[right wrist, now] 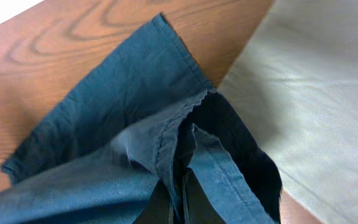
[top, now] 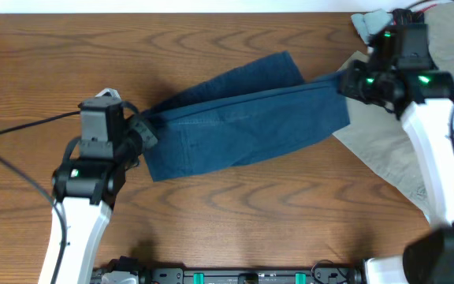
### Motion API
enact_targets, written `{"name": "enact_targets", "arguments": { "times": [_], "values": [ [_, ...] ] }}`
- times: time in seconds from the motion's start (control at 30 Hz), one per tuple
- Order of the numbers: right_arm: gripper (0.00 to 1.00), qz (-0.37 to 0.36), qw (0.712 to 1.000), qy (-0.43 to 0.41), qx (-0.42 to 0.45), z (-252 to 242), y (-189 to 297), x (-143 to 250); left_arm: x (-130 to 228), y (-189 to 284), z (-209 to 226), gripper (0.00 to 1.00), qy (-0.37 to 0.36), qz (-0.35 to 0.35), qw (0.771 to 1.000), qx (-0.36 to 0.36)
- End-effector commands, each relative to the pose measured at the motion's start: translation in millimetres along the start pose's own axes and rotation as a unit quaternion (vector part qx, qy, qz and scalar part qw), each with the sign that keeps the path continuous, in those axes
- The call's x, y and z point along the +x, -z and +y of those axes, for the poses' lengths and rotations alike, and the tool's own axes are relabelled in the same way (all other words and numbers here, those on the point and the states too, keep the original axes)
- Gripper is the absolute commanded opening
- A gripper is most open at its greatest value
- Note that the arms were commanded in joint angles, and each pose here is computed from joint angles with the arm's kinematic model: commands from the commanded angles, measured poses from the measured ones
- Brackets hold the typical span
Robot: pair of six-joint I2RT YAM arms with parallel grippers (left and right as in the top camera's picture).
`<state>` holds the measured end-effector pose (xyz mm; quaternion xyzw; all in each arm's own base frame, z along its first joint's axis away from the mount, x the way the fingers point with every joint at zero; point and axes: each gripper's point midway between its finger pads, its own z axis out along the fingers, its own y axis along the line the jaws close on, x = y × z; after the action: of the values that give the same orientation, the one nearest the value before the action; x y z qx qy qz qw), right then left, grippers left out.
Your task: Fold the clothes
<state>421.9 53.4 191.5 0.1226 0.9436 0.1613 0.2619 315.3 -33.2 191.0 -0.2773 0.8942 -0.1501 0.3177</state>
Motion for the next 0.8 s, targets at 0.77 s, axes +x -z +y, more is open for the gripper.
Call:
{"name": "enact_targets", "arguments": {
  "times": [0.77],
  "values": [
    [0.06,-0.065,0.992,0.103,-0.02,27,-154,-30,-20,-120,57,0.07,0.055,-0.023,0.986,-0.154]
  ]
}}
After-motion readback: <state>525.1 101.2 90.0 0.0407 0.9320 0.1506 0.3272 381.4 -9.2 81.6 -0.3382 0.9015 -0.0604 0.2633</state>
